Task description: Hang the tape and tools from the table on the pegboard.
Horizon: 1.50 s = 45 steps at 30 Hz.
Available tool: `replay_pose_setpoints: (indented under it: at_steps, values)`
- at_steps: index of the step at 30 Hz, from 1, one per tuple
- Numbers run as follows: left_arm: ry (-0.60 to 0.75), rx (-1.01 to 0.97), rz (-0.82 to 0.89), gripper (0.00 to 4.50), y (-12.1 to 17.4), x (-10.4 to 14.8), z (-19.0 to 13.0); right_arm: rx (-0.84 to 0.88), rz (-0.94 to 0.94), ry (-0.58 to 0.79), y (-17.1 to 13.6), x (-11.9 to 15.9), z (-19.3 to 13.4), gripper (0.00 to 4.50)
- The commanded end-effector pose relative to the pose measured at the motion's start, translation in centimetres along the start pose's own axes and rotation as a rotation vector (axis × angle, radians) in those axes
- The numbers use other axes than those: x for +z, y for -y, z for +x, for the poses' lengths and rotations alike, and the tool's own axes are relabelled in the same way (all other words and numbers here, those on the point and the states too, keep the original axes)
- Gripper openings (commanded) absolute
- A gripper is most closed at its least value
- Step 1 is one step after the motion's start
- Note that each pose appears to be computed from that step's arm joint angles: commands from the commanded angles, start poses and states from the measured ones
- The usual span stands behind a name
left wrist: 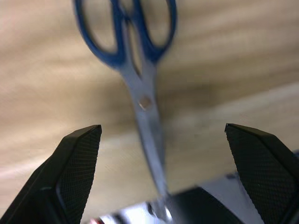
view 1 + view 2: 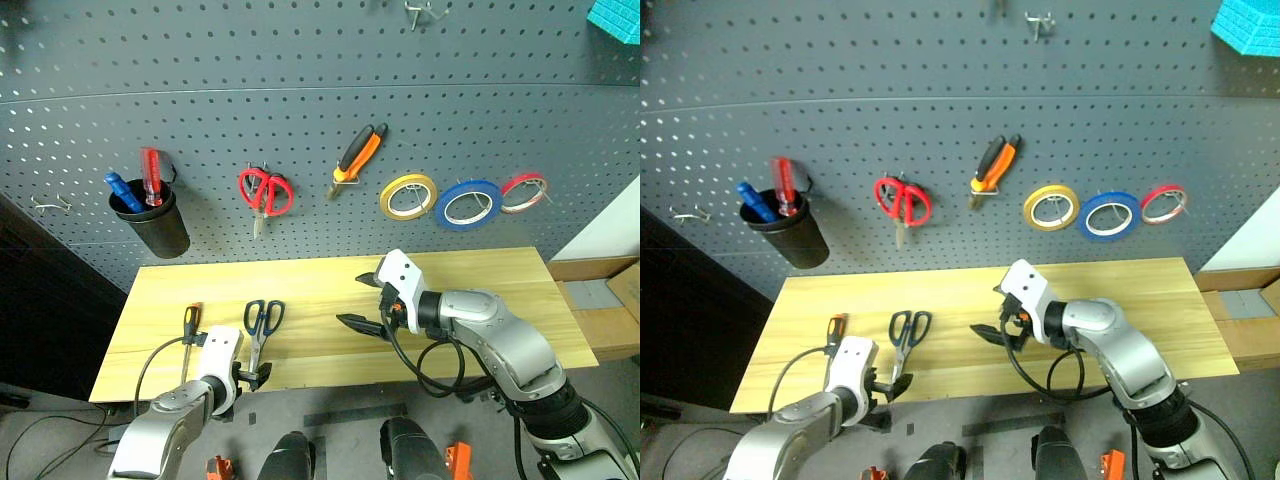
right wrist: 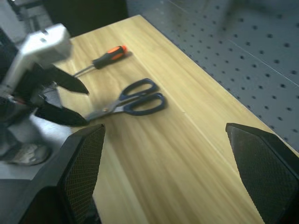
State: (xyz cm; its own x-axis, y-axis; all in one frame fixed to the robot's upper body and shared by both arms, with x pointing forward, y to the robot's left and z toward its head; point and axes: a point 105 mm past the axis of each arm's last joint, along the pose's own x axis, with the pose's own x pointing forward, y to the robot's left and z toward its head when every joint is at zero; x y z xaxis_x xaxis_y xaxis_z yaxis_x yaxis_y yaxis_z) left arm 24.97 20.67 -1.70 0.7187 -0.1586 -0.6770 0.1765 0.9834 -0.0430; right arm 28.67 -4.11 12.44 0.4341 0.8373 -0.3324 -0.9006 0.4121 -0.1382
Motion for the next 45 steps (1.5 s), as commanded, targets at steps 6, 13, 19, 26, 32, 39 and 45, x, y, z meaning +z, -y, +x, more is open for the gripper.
replay_pose_setpoints:
  at_steps: [6,13,19,26,32,39,45]
  values:
    - [0.034,0.144,-0.068,4.5,-2.6,2.3,2.2,0.02,-0.035,0.011,-1.0,0.7,-0.4,4.44]
    - [-0.016,0.118,-0.079,4.5,-2.6,2.5,3.3,0.018,-0.033,0.001,-0.9,0.6,-0.6,4.44]
    - [-0.077,0.077,-0.065,4.5,-1.8,1.1,3.4,0.01,-0.018,0.004,-0.8,0.7,-0.7,4.44]
    - [-0.07,0.067,-0.035,2.69,-1.7,1.7,4.0,0.013,-0.003,0.007,-0.8,0.7,-0.7,4.5]
    - [-0.036,0.102,-0.021,0.79,-2.9,2.7,4.2,0.005,0.003,0.004,-0.7,0.6,-0.8,4.5]
    - [0.036,0.053,0.03,0.61,-2.8,2.9,3.3,0.004,0.009,0.019,-0.8,0.7,-0.9,4.5]
    - [0.232,-0.067,0.109,0.59,-1.2,3.7,0.3,-0.012,-0.073,0.089,-1.1,1.7,-1.1,4.5]
